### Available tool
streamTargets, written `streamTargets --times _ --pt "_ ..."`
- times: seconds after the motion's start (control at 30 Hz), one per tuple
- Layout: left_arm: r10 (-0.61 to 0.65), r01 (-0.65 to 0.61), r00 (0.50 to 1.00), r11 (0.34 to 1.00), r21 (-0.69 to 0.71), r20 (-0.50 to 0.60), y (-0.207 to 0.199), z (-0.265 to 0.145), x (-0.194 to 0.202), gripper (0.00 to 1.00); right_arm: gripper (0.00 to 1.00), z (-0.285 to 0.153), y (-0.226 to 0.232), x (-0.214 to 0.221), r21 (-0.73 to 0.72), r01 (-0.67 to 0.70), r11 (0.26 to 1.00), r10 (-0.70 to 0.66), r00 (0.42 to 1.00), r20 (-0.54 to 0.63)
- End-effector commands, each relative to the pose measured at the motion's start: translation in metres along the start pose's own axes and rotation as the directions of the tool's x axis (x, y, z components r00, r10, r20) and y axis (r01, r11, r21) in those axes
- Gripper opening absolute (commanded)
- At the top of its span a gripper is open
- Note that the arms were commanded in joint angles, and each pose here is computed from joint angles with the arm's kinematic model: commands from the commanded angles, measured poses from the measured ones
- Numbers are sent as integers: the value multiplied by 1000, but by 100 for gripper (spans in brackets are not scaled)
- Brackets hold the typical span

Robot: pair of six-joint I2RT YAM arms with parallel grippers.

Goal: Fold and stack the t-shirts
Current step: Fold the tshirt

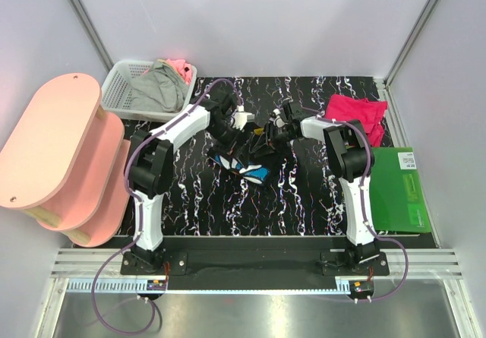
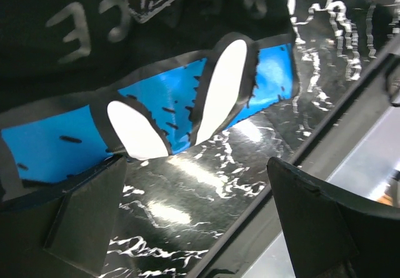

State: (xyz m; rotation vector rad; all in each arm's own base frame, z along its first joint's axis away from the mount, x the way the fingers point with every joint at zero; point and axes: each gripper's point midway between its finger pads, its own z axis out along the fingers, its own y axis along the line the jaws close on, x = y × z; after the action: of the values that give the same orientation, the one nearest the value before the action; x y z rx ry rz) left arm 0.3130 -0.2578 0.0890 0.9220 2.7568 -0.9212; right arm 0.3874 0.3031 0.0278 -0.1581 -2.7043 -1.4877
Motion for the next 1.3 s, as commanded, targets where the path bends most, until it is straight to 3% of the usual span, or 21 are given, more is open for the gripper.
streamTargets --times 0.0,0.2,0.43,0.57,0.6,0.73,0.8,0.83,1.0,1.27 --pt "-12 4 999 983 185 40 -35 2 -17 99 37 12 -48 14 157 -89 984 87 996 19" --pt "-24 32 999 967 252 -38 -50 23 -1 99 34 17 -46 17 158 -96 983 93 995 22" --pt "47 -43 999 906 420 2 -100 -6 -2 99 33 22 -47 20 153 -105 983 104 994 17" --pt "103 -60 993 876 479 -65 -118 -24 10 99 33 24 -43 22 150 -101 984 100 995 14" --pt "176 -148 984 864 482 -13 -122 -35 1 99 33 25 -44 23 151 -101 983 100 995 12" --pt "221 -209 975 861 463 29 -129 -57 3 99 32 25 -43 24 150 -98 984 97 995 8" --pt "143 -128 990 880 458 1 -126 -48 11 99 33 27 -42 23 151 -99 984 99 995 9" --pt "147 -144 989 881 450 28 -122 -41 6 99 32 27 -41 23 150 -96 984 96 995 8" --pt "42 23 991 879 476 -125 -109 0 30 99 31 27 -38 25 157 -95 983 94 995 15" --pt "-74 157 976 890 428 -205 -61 41 39 99 30 27 -28 32 153 -73 985 73 997 10"
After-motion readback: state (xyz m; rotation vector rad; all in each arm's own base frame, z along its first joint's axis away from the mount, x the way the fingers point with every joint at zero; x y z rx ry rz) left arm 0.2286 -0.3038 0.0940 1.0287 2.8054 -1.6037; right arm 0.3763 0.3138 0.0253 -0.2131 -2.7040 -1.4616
